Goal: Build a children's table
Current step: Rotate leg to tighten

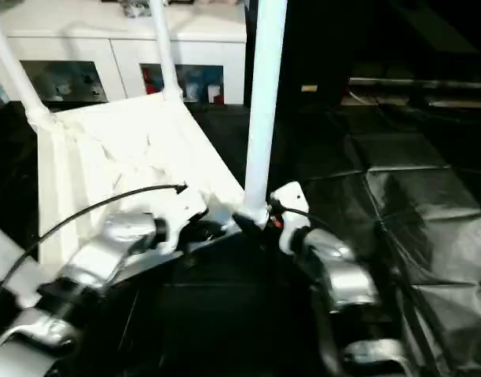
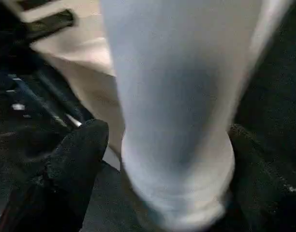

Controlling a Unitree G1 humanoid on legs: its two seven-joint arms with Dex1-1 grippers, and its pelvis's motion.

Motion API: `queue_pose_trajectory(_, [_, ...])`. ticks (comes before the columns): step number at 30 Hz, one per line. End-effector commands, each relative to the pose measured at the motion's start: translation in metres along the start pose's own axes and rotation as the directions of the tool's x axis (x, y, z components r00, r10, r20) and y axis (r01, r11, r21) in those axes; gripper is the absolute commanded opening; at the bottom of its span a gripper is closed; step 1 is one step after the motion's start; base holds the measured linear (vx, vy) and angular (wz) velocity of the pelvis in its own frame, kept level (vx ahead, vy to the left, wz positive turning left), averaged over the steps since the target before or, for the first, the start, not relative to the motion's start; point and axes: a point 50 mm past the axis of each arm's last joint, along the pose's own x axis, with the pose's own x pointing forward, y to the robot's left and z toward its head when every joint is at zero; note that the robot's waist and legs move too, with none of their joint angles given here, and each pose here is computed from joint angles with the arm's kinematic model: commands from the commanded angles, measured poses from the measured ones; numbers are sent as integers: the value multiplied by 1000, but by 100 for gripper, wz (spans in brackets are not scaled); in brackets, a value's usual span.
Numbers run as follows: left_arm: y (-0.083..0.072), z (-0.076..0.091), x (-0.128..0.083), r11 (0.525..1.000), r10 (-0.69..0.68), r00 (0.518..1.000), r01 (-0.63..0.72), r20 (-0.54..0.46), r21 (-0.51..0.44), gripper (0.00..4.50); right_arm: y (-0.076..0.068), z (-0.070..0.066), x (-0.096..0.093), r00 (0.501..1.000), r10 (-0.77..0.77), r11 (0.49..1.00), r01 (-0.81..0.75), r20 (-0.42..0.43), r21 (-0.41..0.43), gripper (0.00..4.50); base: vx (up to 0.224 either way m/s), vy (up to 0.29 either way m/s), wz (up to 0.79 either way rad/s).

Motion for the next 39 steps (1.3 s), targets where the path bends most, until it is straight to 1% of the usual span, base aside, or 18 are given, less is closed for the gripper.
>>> queue_pose_trajectory(1, [-13, -7, 5, 992, -123, 992, 124, -41, 8, 0, 11, 4, 2, 988, 155, 988, -156, -22, -19, 394, 0, 0, 0])
queue_pose_trajectory(5, [-13, -13, -9, 985, -174, 983, 175, -65, -1, 0, 7, 4, -9, 974, 217, 975, -219, -60, -27, 394, 0, 0, 0])
queue_pose_trajectory(10, [-11, -15, -18, 982, -187, 980, 187, -69, -3, 0, 7, 5, -10, 965, 253, 966, -256, -73, -27, 356, 0, 0, 0])
queue_pose_trajectory(12, [-10, -15, -22, 982, -188, 980, 188, -71, -5, 0, 8, 6, -8, 959, 274, 961, -276, -75, -23, 322, 0, 0, 0])
queue_pose_trajectory(17, [-8, -15, -24, 986, -169, 983, 169, -66, -8, 0, 11, 6, -4, 954, 292, 956, -293, -67, -14, 282, 0, 0, 0])
queue_pose_trajectory(21, [-4, -14, -18, 996, -86, 995, 85, -49, -27, 0, 11, 3, -1, 971, 237, 971, -237, -33, 19, 276, 0, 0, 0])
queue_pose_trajectory(23, [4, -11, -9, 997, 31, 999, -33, -34, -70, 0, 5, -2, 6, 998, 54, 995, -55, 15, 88, 272, 0, 0, 0])
queue_pose_trajectory(24, [7, -9, -2, 992, 88, 995, -91, -38, -84, 0, 3, -7, 11, 999, -40, 992, 38, 18, 118, 272, 0, 0, 0])
queue_pose_trajectory(25, [7, -9, -2, 992, 88, 995, -91, -38, -84, 0, 3, -7, 11, 999, -40, 992, 38, 18, 118, 272, 0, 0, 0])
queue_pose_trajectory(26, [10, -7, 8, 982, 155, 987, -159, -47, -99, 0, 2, -15, 18, 986, -168, 972, 166, 2, 168, 271, 0, 0, 0])
queue_pose_trajectory(30, [11, 1, 26, 970, 215, 975, -219, -47, -109, 0, 13, -25, 35, 965, -258, 948, 261, -38, 181, 270, 0, 0, 0])
queue_pose_trajectory(33, [10, 4, 30, 966, 230, 972, -233, -45, -113, 0, 16, -26, 39, 961, -273, 944, 277, -46, 179, 270, 0, 0, 0])
queue_pose_trajectory(34, [6, 11, 40, 968, 223, 974, -225, -34, -108, 0, 26, -23, 53, 967, -254, 953, 255, -25, 165, 270, 0, 0, 0])
queue_pose_trajectory(35, [6, 11, 41, 969, 222, 975, -224, -33, -107, 0, 27, -23, 53, 967, -252, 953, 252, -23, 166, 270, 0, 0, 0])
queue_pose_trajectory(36, [4, 13, 43, 972, 211, 977, -213, -29, -104, 0, 31, -20, 57, 972, -234, 957, 231, -3, 175, 305, 0, 0, 0])
queue_pose_trajectory(37, [4, 13, 44, 972, 209, 978, -210, -28, -103, 0, 31, -20, 58, 973, -230, 958, 226, 1, 176, 305, 0, 0, 0])
queue_pose_trajectory(38, [2, 14, 45, 977, 191, 981, -192, -20, -94, 0, 35, -16, 60, 981, -194, 966, 187, 23, 179, 339, 0, 0, 0])
queue_pose_trajectory(39, [1, 14, 44, 981, 173, 985, -174, -16, -88, 0, 35, -13, 59, 987, -157, 974, 149, 38, 174, 342, 0, 0, 0])
